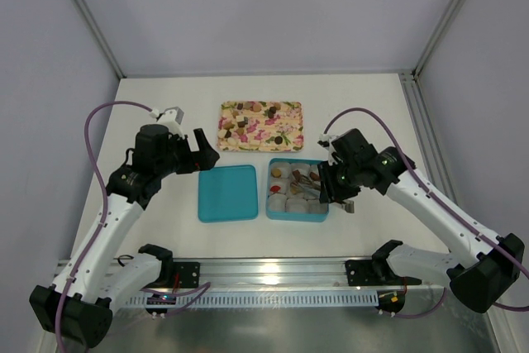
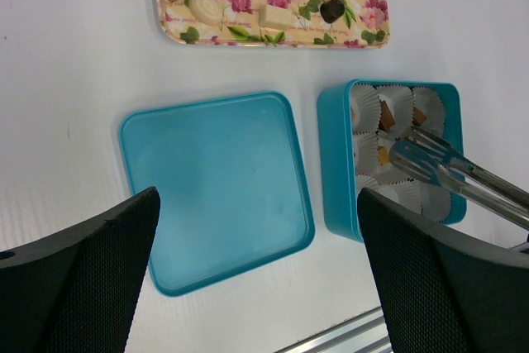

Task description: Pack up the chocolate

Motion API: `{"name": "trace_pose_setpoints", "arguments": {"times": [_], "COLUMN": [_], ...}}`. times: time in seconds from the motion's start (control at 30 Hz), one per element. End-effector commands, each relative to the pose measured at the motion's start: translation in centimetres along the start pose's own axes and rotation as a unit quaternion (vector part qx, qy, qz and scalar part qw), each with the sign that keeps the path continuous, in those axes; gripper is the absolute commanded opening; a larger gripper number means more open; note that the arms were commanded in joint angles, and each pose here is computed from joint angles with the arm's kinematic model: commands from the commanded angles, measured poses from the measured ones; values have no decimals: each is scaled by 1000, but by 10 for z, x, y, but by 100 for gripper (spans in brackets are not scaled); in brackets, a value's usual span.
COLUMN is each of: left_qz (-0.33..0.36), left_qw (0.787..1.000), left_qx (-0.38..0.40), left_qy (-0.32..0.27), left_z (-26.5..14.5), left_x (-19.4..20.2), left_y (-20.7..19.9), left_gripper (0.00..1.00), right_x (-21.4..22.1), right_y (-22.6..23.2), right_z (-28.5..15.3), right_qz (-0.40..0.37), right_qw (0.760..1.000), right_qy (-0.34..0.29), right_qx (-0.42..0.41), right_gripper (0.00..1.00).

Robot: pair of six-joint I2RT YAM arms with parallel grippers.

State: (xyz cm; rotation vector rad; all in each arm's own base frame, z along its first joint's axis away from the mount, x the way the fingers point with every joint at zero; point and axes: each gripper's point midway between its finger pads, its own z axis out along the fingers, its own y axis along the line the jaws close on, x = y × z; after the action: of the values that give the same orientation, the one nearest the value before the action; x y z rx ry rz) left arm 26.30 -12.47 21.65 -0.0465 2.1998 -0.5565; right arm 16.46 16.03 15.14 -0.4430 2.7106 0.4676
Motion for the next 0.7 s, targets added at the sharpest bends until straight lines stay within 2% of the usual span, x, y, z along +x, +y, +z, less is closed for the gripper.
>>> {"name": "trace_pose_setpoints", "arguments": {"times": [0.0,0.23,0.37,0.43,0.47,0.5,0.67], "left_qz": [2,2,3,3,2,2,1], "left_qw": [1000,1000,1000,1000,1000,1000,1000], "left_qx": [9,7,8,7,8,7,4], "left_qy": [-10,-11,-11,-10,-11,-11,-9], "left_z": [-1,-1,-2,-1,-1,-1,0], "left_x": [-5,-5,-5,-5,-6,-5,-5], "left_y": [-3,-3,-3,-3,-3,-2,-1], "left_gripper": [100,100,100,100,100,100,100], "right_x": [-28,-71,-116,-132,-148,-154,-191], "right_y": [13,24,34,36,40,39,27], "right_z": [-21,-39,-41,-25,-30,-13,9], "right_qz": [-18,-46,-60,-66,-71,-71,-76], "right_qw": [999,995,991,992,990,992,992], "right_qy": [-46,-82,-115,-105,-121,-103,-98], "right_qx": [-16,-14,-14,-12,-17,-11,20], "right_gripper": [41,41,41,41,41,41,42]}}
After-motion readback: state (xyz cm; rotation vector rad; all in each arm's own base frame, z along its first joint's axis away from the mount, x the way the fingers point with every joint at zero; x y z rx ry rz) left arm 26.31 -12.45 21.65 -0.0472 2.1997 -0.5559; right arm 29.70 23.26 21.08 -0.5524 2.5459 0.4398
